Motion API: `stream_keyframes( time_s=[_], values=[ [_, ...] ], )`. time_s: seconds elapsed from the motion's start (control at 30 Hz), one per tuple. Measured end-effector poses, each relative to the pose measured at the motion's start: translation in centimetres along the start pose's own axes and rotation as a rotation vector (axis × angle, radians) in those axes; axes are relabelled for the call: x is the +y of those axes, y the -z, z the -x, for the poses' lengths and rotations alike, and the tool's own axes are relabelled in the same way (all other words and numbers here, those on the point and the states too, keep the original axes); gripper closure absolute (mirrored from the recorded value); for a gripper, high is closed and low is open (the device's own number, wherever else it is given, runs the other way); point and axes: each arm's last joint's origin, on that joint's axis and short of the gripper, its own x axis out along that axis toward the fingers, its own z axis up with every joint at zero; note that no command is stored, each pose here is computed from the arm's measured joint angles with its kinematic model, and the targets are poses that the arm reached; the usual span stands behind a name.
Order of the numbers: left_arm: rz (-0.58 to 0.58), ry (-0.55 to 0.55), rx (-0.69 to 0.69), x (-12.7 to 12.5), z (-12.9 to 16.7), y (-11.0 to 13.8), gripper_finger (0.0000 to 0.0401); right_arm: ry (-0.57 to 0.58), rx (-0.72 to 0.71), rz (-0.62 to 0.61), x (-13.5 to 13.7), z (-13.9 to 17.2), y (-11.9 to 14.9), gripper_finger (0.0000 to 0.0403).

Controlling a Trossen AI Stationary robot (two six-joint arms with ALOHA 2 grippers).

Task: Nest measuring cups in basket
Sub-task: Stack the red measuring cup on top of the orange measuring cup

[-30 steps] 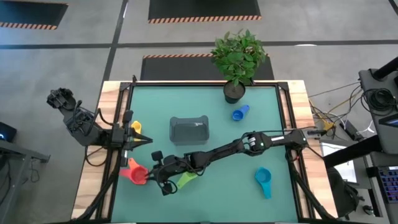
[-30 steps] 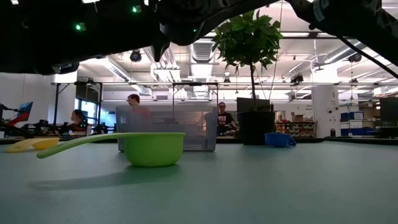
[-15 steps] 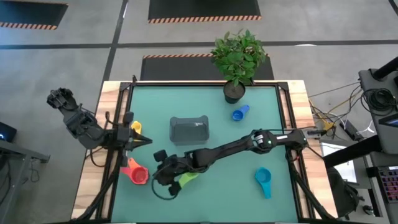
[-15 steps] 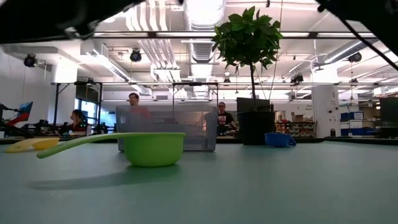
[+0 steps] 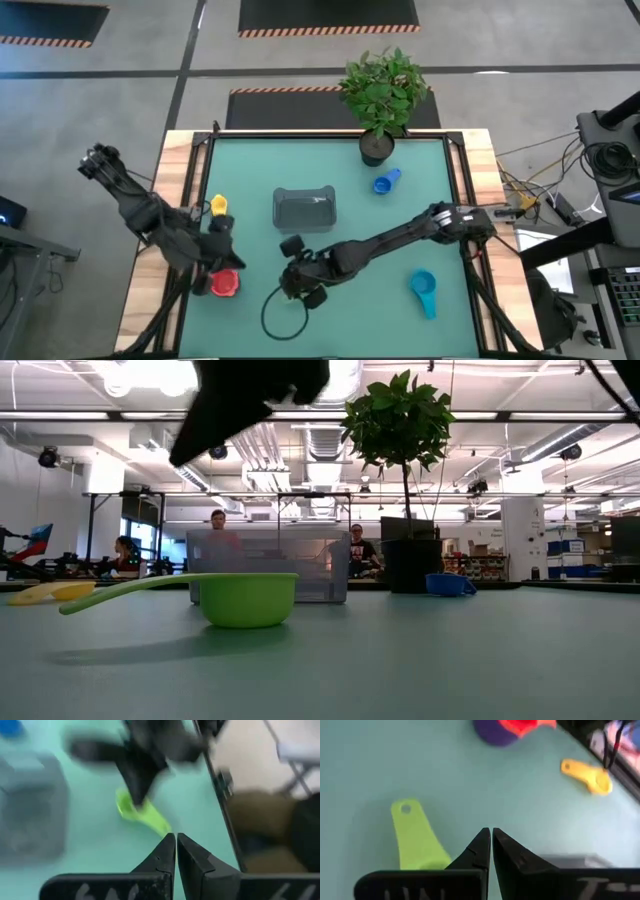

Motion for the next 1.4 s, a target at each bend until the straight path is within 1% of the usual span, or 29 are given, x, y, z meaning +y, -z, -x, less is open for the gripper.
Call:
stream_keyframes(
  time_s=[0.03,0.1,0.2,0.3,0.47,0.53,0.77,0.87,1.07,1.13,1.4],
  values=[
    [0.010,0.005,0.047,-0.2,-0.2,0.1,0.0401,0.002,-0.005,-0.007,0.0,0.4,0.4,0.0394],
    [0.029,-0.023,0.143,-0.3,-0.4,0.6,0.0401,0.014,-0.030,-0.033,0.2,1.2,1.3,0.0394],
    [0.033,-0.065,0.268,-0.6,-0.6,1.5,0.0401,0.054,-0.114,-0.080,0.3,2.6,2.8,0.0394],
    [0.036,-0.028,0.373,-1.0,-1.2,2.4,0.0401,0.101,-0.227,-0.107,0.5,3.8,4.4,0.0394],
    [0.100,0.017,0.570,-1.4,-2.9,4.3,0.0401,0.195,-0.432,-0.118,0.0,6.0,6.5,0.0394],
    [0.114,0.018,0.644,-1.5,-3.8,5.2,0.0401,0.223,-0.482,-0.119,-0.1,6.7,7.3,0.0394],
    [0.089,-0.016,0.862,-1.2,-6.5,8.2,0.0401,0.265,-0.572,-0.116,0.2,8.4,9.3,0.0394],
    [0.100,-0.002,0.965,-1.1,-7.3,9.4,0.0401,0.266,-0.581,-0.124,0.2,8.8,9.8,0.0394],
    [0.065,-0.029,1.043,-0.6,-8.4,11.0,0.0401,0.271,-0.578,-0.130,0.3,8.9,10.0,0.0394],
    [0.056,-0.033,1.047,-0.6,-8.6,11.1,0.0401,0.273,-0.575,-0.128,0.3,8.8,10.0,0.0394],
    [0.030,-0.125,1.053,0.1,-9.2,12.1,0.0401,0.284,-0.566,-0.132,0.2,8.9,9.9,0.0394]
  ],
)
